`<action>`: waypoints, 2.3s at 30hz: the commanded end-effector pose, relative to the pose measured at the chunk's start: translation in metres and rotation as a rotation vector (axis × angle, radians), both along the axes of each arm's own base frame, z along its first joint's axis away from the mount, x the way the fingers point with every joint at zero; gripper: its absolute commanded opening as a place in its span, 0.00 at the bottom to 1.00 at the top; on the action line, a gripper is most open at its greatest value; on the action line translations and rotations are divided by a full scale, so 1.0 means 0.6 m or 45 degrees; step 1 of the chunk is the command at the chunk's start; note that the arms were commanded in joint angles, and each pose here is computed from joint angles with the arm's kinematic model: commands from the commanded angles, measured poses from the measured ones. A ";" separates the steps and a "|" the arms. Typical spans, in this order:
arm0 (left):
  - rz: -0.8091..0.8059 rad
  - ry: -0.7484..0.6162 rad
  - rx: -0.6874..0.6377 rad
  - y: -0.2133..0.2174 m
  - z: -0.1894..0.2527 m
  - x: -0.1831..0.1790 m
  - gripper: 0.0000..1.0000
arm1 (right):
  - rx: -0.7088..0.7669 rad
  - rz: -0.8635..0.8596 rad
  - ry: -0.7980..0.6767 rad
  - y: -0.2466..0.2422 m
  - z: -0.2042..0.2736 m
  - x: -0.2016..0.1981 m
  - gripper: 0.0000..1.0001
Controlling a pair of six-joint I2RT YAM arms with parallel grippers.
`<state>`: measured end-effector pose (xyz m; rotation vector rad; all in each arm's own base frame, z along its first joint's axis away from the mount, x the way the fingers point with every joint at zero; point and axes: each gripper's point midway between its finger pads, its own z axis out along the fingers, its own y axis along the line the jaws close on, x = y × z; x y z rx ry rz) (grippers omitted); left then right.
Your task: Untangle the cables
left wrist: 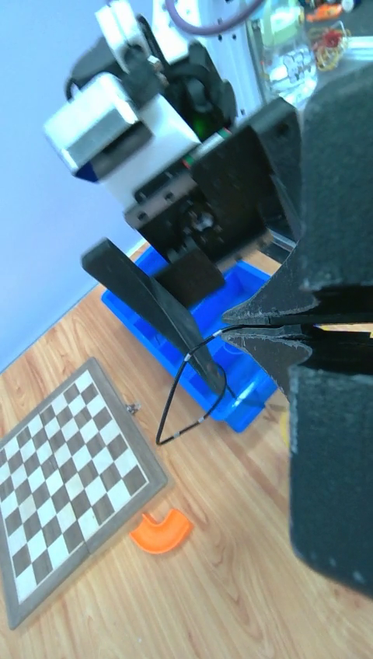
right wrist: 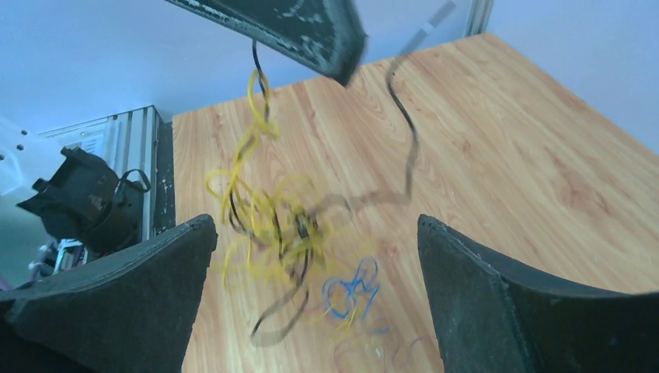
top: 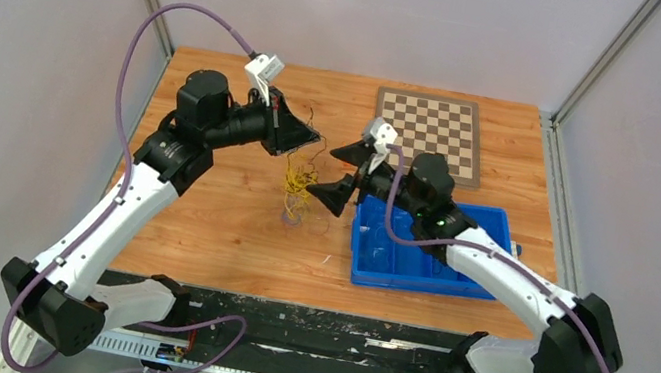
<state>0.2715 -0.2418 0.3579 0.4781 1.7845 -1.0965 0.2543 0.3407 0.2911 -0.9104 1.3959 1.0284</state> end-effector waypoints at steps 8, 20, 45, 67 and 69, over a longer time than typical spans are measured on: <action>-0.023 0.037 -0.336 -0.012 0.097 -0.025 0.00 | 0.157 -0.053 -0.326 0.113 0.077 0.044 0.71; 0.057 -0.071 -0.470 0.025 0.228 -0.039 0.00 | -0.106 0.095 -0.227 0.147 -0.131 0.005 0.12; 0.472 -0.894 -0.631 0.166 0.615 -0.103 0.00 | -0.378 0.204 0.019 0.154 -0.350 -0.056 0.03; 0.429 -0.997 -0.784 0.187 0.680 -0.172 0.00 | -0.438 0.223 -0.015 0.119 -0.367 -0.095 0.00; 0.417 -0.856 -0.681 0.167 0.614 -0.139 0.00 | -0.386 0.267 -0.064 0.130 -0.318 -0.097 0.00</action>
